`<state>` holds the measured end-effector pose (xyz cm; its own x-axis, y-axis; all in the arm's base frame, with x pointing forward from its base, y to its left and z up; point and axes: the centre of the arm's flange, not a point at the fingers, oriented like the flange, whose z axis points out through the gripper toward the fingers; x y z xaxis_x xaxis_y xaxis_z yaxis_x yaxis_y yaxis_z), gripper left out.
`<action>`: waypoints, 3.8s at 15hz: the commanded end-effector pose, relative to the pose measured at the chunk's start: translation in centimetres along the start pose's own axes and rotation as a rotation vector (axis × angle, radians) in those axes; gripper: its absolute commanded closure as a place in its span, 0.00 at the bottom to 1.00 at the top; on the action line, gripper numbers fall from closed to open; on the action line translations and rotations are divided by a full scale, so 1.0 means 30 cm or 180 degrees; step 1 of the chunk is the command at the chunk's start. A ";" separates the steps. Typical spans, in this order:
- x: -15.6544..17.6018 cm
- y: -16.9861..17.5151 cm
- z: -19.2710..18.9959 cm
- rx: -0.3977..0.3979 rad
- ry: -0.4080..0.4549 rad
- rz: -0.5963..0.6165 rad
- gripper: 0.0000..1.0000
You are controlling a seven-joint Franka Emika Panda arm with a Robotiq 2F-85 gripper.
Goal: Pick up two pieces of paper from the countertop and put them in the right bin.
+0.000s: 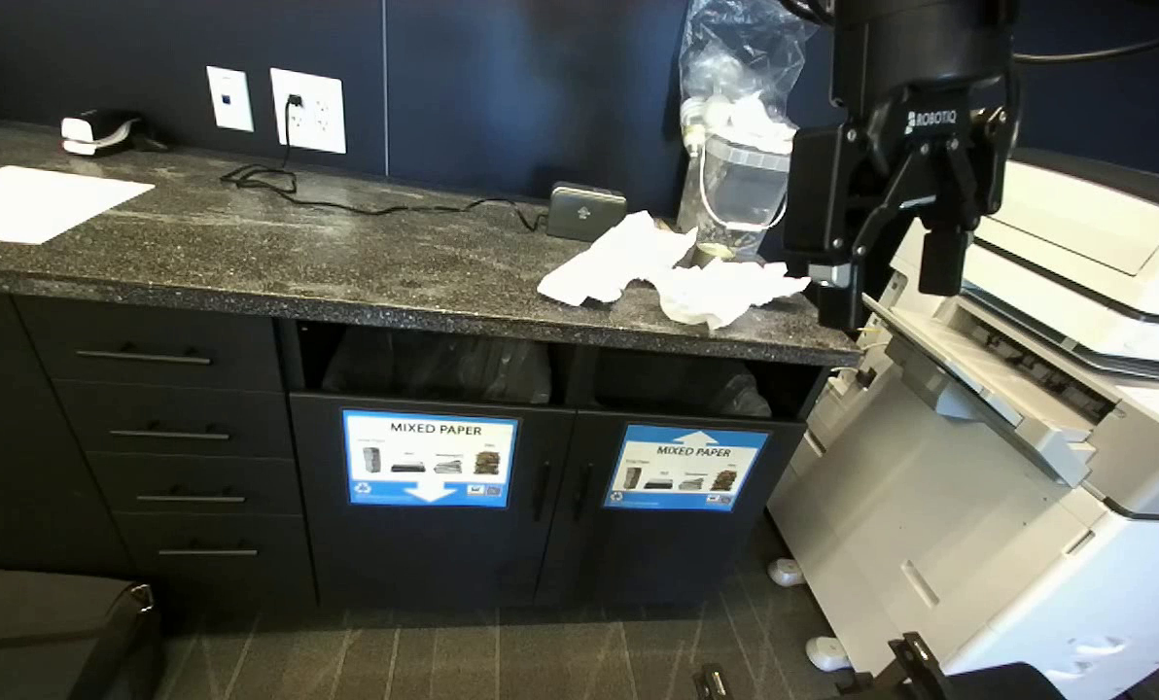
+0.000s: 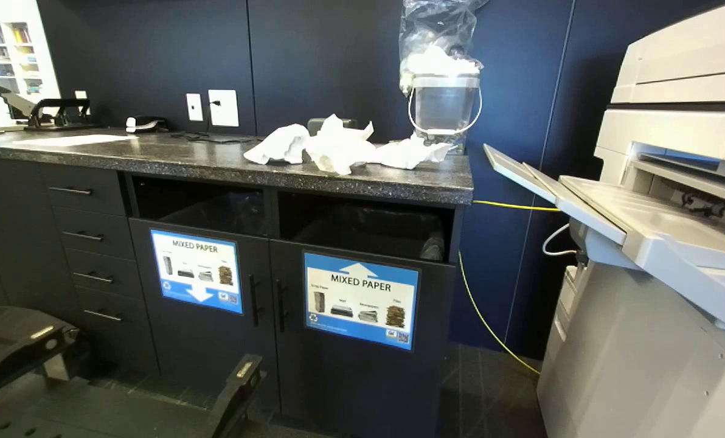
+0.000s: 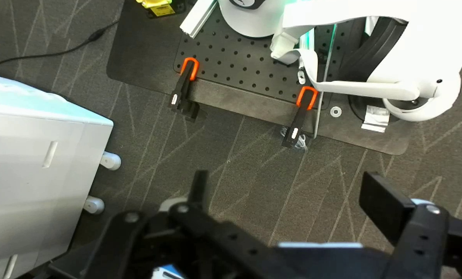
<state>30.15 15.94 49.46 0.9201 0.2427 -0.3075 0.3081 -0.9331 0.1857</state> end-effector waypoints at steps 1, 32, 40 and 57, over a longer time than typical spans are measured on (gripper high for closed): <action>0.068 -0.021 0.041 0.0234 0.0294 0.0190 0.00; 1.110 0.494 0.402 0.0529 0.2595 0.1312 0.00; 1.198 0.610 0.353 -0.0244 0.2053 0.1091 0.00; 1.357 0.698 0.484 0.0076 0.1913 0.1206 0.00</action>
<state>68.29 2.66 26.96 0.9511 0.0050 0.3088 -0.0497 -0.9844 0.1688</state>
